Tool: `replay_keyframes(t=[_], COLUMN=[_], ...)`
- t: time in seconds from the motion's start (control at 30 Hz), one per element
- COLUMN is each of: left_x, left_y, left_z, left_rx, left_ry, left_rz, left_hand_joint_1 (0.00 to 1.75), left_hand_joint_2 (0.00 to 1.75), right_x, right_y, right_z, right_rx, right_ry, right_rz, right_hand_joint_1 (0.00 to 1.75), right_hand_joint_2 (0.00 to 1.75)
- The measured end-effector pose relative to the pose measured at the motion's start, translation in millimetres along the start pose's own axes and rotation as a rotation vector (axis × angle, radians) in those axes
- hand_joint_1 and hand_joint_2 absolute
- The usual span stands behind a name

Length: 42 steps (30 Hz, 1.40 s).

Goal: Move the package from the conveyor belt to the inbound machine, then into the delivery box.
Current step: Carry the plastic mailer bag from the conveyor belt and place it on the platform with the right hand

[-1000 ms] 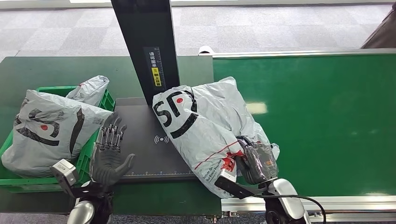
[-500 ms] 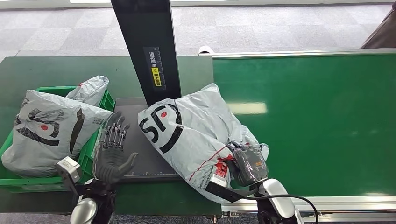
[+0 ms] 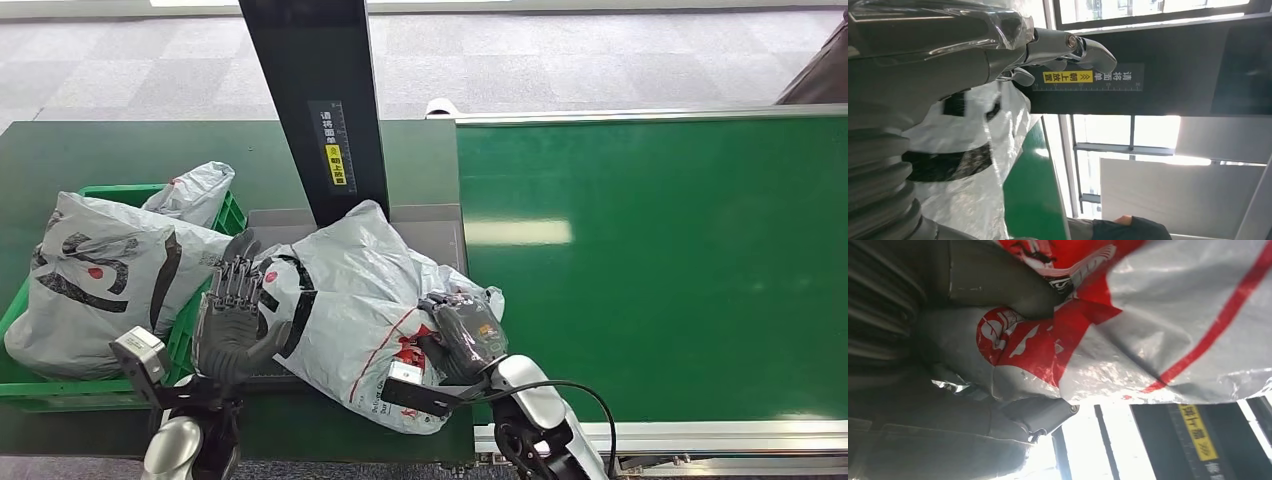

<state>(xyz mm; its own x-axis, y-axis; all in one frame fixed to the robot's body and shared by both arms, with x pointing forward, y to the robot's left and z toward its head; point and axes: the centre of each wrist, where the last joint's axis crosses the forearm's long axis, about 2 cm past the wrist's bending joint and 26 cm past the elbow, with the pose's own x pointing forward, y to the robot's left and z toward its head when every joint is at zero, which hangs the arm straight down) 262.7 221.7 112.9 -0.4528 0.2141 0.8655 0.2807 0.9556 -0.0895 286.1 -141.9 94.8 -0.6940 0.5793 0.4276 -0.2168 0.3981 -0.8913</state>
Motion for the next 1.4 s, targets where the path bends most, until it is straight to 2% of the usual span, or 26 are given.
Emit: replay_keyframes(t=[0.1,0.13,0.4,0.77,0.87,1.03,1.23,1.4], left_x=[4,5,7,9,9,1,-7,-11], left_y=[-3,-4,-11,-10,-12,-22,-27,-31], left_z=[2,3,5,-1,-6,-13,-14,-15], left_rx=[-0.008,-0.014,-0.045,-0.083,-0.126,-0.265,-0.326,-0.402], left_ry=[-0.005,-0.006,-0.012,-0.025,-0.026,0.025,0.063,0.109], left_rz=[-0.022,-0.025,-0.039,-0.098,-0.106,-0.083,-0.073,-0.102], left_hand_joint_1=[0.00,0.00,0.00,0.00,0.00,0.00,0.00,0.00], left_hand_joint_2=[1.75,1.75,1.75,1.75,1.75,1.75,1.75,1.75], right_x=[0,-1,-9,-30,-38,-48,-54,-57], right_y=[1,2,3,-11,-14,-18,-23,-27], right_z=[-1,1,12,20,26,34,39,46], right_rx=[-0.005,-0.011,-0.050,-0.105,-0.121,-0.142,-0.174,-0.221], right_ry=[-0.022,-0.027,-0.075,-0.020,-0.008,-0.058,-0.062,-0.127], right_rz=[-0.012,-0.017,-0.152,-0.237,-0.339,-0.631,-0.703,-0.897], right_hand_joint_1=[0.25,0.02,0.00,0.00,0.00,0.00,0.00,0.00], right_hand_joint_2=[1.75,1.75,1.75,1.75,1.75,1.75,1.75,1.75])
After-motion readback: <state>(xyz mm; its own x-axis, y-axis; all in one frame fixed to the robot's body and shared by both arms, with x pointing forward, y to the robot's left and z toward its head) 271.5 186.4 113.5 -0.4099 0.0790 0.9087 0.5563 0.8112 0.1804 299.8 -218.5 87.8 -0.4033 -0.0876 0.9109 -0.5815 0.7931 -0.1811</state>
